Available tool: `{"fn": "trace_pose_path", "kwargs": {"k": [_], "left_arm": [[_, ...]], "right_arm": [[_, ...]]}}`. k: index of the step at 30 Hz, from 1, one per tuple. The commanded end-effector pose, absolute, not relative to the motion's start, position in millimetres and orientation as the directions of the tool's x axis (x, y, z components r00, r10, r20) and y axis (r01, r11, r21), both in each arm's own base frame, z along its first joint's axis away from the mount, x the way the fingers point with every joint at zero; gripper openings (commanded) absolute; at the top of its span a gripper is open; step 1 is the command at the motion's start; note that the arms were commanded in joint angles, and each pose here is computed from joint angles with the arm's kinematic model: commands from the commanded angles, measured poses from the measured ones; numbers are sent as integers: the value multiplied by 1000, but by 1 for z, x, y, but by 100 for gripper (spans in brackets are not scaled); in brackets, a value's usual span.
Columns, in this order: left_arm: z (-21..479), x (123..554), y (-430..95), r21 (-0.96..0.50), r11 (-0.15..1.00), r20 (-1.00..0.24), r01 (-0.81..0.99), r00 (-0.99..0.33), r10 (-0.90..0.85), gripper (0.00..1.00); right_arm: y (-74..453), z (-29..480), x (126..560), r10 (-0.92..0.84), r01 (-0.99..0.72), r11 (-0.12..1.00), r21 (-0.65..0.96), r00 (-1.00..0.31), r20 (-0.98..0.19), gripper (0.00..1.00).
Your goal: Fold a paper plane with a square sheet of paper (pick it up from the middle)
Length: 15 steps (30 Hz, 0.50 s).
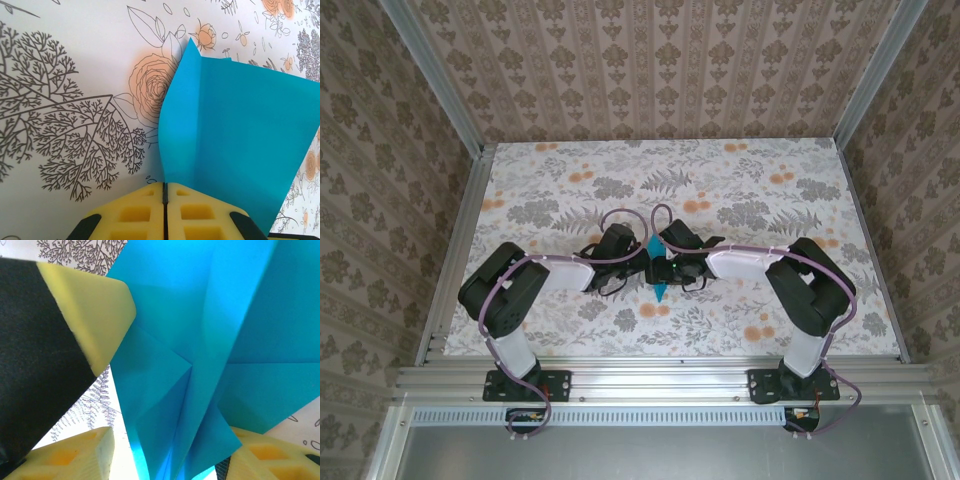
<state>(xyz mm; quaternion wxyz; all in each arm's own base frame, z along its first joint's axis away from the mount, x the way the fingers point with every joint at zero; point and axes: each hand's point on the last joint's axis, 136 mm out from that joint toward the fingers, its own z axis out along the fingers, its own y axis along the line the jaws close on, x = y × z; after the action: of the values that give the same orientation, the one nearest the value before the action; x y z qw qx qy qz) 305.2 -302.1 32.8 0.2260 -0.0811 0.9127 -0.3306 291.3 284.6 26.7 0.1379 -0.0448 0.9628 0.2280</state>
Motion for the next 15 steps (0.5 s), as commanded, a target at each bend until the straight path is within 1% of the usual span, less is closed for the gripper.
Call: {"fn": "trace_pose_path", "kwargs": {"k": [1, 3, 10, 13, 15], "left_arm": [[39, 304, -301, -655, 755, -357, -1, -881, -311, 9], [39, 304, -301, -656, 755, -357, -1, -881, -311, 9], [41, 304, -301, -659, 753, -357, -1, -880, -313, 10], [42, 304, -300, -659, 752, -359, 1, -879, -313, 12], [44, 304, -300, -661, 750, -361, 4, -878, -314, 16]], "right_arm": [[292, 39, 288, -34, -186, 864, 467, -948, -316, 56], [290, 38, 290, -25, -176, 871, 459, -949, -315, 54], [272, 32, 297, 10, -110, 926, 362, -949, -316, 35], [267, 32, 299, 18, -95, 938, 333, -947, -320, 28], [267, 31, 300, 17, -92, 941, 325, -948, -318, 23]]}}
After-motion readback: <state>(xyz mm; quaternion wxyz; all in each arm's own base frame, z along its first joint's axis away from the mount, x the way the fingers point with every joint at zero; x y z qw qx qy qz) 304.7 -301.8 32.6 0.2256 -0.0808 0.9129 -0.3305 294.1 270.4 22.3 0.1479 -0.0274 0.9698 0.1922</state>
